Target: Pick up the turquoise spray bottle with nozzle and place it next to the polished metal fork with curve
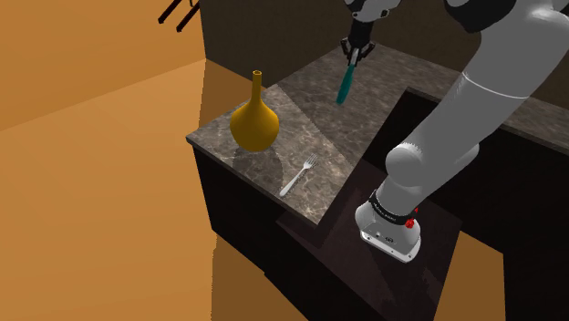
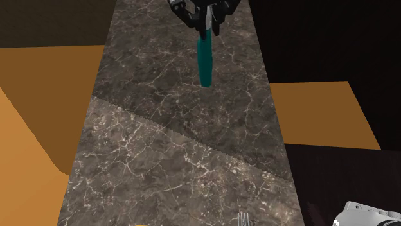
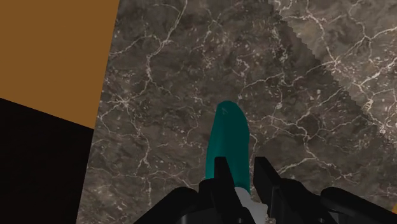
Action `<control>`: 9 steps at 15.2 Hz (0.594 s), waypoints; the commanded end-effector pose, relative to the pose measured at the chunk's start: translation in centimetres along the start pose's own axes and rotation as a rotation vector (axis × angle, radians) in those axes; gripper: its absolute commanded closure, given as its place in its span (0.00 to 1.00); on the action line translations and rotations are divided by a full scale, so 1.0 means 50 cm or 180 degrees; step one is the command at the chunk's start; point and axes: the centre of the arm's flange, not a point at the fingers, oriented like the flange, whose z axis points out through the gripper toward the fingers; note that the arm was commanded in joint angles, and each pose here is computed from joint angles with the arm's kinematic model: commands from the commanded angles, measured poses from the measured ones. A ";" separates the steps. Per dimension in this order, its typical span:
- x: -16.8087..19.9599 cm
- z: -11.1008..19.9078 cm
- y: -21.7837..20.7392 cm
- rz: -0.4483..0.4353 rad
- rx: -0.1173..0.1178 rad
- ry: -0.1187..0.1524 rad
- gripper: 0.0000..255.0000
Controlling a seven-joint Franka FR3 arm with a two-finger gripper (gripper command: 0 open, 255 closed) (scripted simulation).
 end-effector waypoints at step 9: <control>0.010 -0.106 0.012 0.0000 -0.0001 -0.0001 1.00</control>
